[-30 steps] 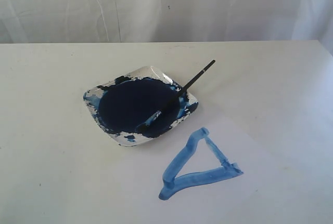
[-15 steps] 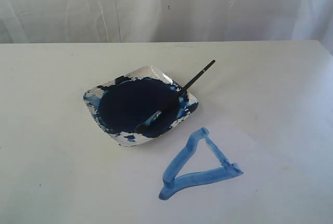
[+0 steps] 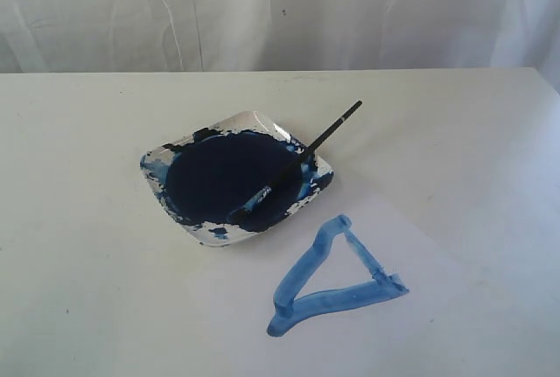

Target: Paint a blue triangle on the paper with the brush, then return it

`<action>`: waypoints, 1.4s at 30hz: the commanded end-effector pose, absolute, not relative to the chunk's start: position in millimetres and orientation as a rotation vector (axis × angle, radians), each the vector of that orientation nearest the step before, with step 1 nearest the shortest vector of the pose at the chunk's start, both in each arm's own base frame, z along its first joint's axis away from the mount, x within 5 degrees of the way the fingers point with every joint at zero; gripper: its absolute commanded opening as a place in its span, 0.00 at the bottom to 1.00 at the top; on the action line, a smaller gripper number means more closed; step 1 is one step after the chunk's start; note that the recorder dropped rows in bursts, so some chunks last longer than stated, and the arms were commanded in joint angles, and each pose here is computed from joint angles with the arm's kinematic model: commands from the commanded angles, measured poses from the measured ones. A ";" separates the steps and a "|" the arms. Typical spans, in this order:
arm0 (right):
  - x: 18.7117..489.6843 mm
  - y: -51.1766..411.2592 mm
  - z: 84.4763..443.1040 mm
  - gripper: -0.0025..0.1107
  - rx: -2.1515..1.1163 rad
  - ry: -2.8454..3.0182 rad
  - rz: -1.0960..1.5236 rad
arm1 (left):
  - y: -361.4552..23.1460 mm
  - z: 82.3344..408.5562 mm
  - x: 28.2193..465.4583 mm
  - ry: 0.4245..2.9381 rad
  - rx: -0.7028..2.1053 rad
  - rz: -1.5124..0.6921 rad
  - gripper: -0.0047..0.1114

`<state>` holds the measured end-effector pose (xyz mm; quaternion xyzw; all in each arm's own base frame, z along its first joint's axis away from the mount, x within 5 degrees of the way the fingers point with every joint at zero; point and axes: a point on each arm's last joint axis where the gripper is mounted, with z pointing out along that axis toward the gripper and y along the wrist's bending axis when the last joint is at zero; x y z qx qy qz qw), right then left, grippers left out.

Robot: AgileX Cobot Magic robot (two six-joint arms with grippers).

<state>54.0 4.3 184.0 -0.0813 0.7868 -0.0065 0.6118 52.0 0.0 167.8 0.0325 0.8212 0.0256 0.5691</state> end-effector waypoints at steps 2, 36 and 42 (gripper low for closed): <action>53.4 0.1 181.7 0.02 -0.127 1.829 -0.072 | 0.0 166.9 51.9 1.925 0.065 0.055 0.04; 53.2 4.3 181.6 0.02 -0.137 1.829 0.015 | 0.0 166.9 51.9 1.925 0.065 0.055 0.04; 53.1 4.8 181.6 0.02 -0.142 1.829 0.022 | 0.0 166.9 51.9 1.925 0.065 0.055 0.04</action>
